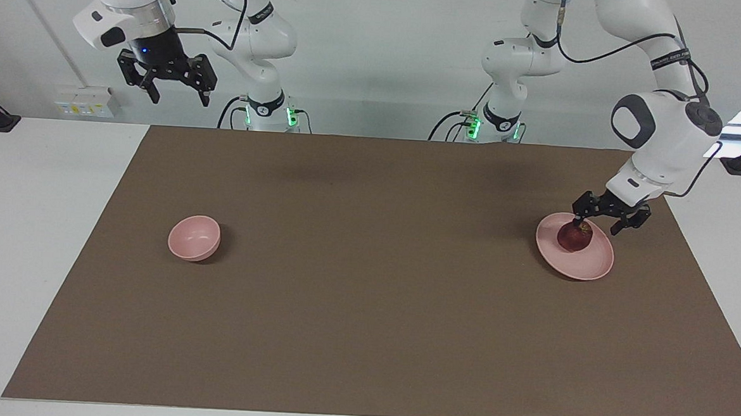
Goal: Move apple from plate to bowl
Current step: 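Reach the left gripper down to the red apple and grasp it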
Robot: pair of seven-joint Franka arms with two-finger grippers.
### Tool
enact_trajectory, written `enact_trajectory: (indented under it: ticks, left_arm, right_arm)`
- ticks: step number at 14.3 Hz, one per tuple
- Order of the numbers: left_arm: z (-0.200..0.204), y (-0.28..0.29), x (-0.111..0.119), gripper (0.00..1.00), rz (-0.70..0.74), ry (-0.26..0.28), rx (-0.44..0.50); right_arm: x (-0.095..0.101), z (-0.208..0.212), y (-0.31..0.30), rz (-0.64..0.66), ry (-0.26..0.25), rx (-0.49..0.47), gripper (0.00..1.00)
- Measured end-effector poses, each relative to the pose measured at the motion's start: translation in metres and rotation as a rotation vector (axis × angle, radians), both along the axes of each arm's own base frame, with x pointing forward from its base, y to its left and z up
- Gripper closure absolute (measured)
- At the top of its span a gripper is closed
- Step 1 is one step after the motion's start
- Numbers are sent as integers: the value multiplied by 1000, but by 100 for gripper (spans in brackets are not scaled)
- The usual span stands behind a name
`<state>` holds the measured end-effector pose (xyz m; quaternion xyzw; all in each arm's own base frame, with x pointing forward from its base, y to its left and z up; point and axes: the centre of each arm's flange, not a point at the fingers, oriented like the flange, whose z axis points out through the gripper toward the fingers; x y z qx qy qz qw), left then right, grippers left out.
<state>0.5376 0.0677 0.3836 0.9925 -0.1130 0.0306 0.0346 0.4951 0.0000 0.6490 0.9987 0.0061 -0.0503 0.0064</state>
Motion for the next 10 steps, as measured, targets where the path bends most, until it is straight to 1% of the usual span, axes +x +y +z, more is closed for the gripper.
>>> enact_trajectory:
  ticks: [4,7,9,10]
  left_arm:
    - [-26,1,0,0,17,-13,-2]
    - [-46,0,-9,0,21,3,-1]
    - [-47,1,-9,4,22,-3,0]
    - [-46,1,-9,18,23,-7,0]
  right_arm:
    - [1,-13,2,1,18,17,0]
    - [1,-15,1,-1,22,20,0]
    - [0,-15,1,-1,22,21,0]
    - [0,-15,1,-1,22,21,0]
